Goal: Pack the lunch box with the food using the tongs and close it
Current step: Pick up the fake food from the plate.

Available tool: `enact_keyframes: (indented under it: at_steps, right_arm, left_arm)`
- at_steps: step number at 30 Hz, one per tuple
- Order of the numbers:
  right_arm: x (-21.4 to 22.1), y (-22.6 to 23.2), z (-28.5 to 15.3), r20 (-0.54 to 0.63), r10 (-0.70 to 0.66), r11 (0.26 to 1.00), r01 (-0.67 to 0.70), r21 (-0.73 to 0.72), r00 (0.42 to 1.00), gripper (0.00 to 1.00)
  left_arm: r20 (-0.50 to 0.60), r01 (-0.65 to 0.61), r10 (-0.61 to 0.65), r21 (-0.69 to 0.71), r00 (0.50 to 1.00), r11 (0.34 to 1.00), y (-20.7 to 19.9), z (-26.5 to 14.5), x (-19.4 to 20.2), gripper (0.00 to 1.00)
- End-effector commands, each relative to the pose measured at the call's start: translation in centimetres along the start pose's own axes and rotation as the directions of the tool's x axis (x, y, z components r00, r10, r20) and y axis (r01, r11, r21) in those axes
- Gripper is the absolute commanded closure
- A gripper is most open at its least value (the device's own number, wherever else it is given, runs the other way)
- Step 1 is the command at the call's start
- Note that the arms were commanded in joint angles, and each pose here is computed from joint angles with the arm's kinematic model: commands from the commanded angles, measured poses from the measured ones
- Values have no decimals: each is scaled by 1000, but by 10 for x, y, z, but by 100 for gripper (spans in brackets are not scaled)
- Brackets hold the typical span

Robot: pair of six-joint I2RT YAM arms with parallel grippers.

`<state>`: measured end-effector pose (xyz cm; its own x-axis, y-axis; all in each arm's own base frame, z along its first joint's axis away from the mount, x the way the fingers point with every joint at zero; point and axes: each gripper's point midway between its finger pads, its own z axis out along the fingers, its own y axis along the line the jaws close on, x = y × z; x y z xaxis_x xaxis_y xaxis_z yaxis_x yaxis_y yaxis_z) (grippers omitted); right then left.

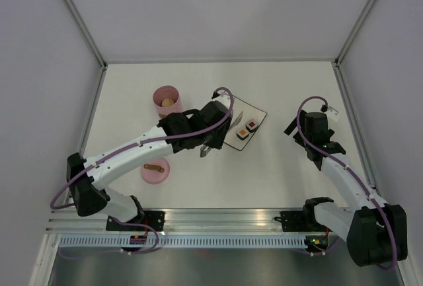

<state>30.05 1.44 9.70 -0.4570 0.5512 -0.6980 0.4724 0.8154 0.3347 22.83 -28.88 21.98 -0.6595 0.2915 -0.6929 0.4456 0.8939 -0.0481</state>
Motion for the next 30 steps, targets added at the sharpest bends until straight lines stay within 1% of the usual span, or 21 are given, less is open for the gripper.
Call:
enact_keyframes:
  at_steps: [1, 5, 8, 13, 15, 17, 21, 26, 30]
  right_arm:
    - [-17, 9, -7, 39, 36, 999, -35, -25, 999, 2]
    - [-14, 8, -8, 30, 36, 999, -35, -25, 999, 2]
    - [-13, 9, -8, 26, 36, 999, -35, -32, 999, 2]
    - [-13, 7, -10, 26, 32, 999, -31, -24, 999, 2]
    - [-13, 5, -11, 31, 32, 999, -32, -21, 999, 2]
    - [-13, 5, -11, 33, 31, 999, -31, -22, 999, 2]
    - [-11, 3, -10, 28, 29, 999, -29, -16, 999, 2]
    - [-9, 2, -9, 22, 27, 1000, -27, -11, 999, 2]
    - [-10, 3, -8, 24, 27, 1000, -27, -11, 999, 2]
  left_arm:
    - [2, -69, 69, 156, 998, 985, -32, 8, 7, 54]
    - [-5, -136, 140, 214, 990, 967, -45, 19, 17, 51]
    - [-28, -173, 181, 181, 983, 968, -41, 33, 25, 51]
    - [-57, -178, 189, 163, 980, 971, -41, 46, 32, 51]
    - [-55, -180, 189, 146, 980, 973, -39, 49, 31, 49]
    - [-57, -191, 199, 123, 978, 974, -35, 53, 31, 46]
    - [-57, -204, 210, 99, 976, 974, -32, 56, 30, 44]
    - [-62, -215, 220, 67, 974, 974, -26, 61, 31, 43]
    - [-89, -219, 223, 47, 971, 975, -23, 70, 36, 43]
